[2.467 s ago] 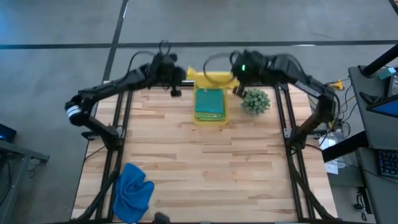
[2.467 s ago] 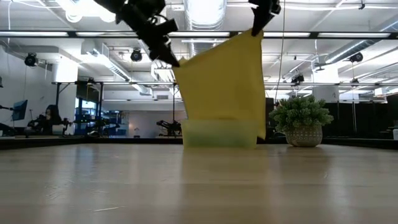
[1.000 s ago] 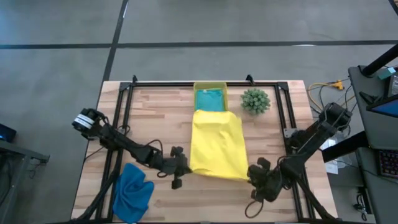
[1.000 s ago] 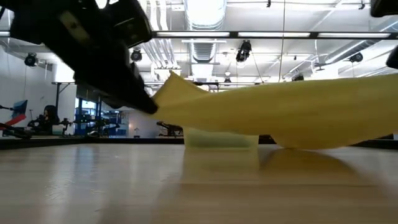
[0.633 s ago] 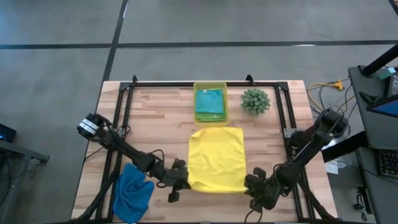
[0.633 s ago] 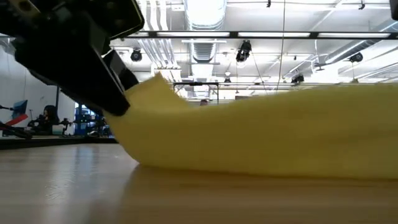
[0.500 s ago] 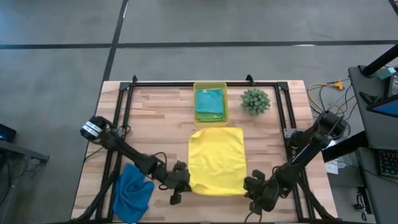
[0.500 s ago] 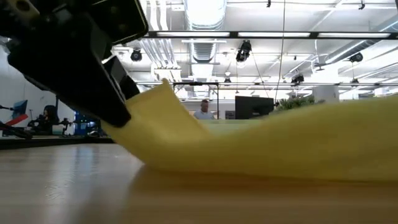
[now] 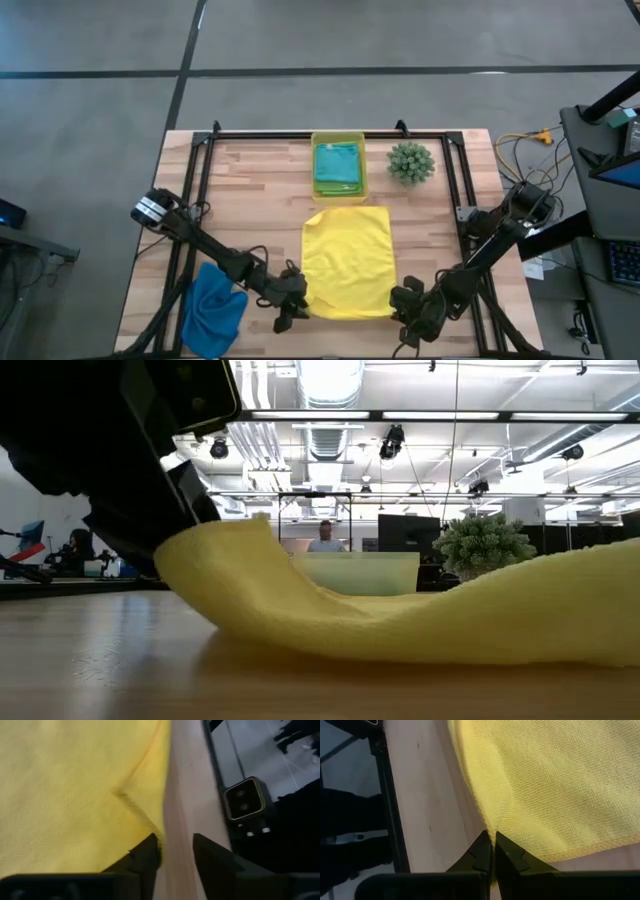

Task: Fold microfiber towels
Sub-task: Fold the yellow microfiber cloth

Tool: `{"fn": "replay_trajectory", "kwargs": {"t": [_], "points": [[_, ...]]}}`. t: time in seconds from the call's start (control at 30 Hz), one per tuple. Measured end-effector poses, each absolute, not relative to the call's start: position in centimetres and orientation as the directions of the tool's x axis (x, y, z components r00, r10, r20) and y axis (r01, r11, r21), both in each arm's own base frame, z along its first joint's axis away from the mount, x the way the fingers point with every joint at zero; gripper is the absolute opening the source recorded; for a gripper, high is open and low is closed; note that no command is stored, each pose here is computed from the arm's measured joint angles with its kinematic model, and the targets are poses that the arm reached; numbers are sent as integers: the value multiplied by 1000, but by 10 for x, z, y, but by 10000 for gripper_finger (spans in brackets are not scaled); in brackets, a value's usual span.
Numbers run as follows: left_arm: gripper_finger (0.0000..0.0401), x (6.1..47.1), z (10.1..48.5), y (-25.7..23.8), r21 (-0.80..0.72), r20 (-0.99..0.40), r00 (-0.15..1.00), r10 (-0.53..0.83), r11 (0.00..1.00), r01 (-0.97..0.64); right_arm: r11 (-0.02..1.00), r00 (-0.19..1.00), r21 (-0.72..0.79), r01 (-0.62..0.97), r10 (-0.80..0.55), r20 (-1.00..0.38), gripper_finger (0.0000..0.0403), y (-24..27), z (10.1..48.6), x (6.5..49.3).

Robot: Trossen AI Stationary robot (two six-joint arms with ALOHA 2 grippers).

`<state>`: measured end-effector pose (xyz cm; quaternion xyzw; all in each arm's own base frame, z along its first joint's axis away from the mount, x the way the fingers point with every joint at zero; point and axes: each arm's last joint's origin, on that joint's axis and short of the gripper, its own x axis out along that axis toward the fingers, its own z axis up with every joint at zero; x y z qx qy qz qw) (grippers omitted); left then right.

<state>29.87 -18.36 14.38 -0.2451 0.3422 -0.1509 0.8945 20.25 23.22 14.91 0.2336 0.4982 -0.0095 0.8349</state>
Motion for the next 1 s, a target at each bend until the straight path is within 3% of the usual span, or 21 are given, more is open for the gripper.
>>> {"fn": "replay_trajectory", "kwargs": {"t": [0.13, 0.3, 0.57, 1.0], "points": [[161, 298, 144, -184, -544, -539, 718, -441, 833, 103, 889, 507, 386, 247, 221, -833, 8, 233, 150, 203], [190, 299, 144, -182, -586, -541, 723, -429, 810, 42, 888, 509, 389, 247, 223, -831, 9, 233, 150, 203], [194, 304, 143, -175, -686, -540, 734, -411, 721, -101, 883, 514, 398, 250, 228, -827, 8, 233, 150, 203], [194, 319, 141, -146, -730, -543, 740, -397, 659, -181, 880, 515, 403, 250, 231, -825, 8, 233, 151, 204]]}}
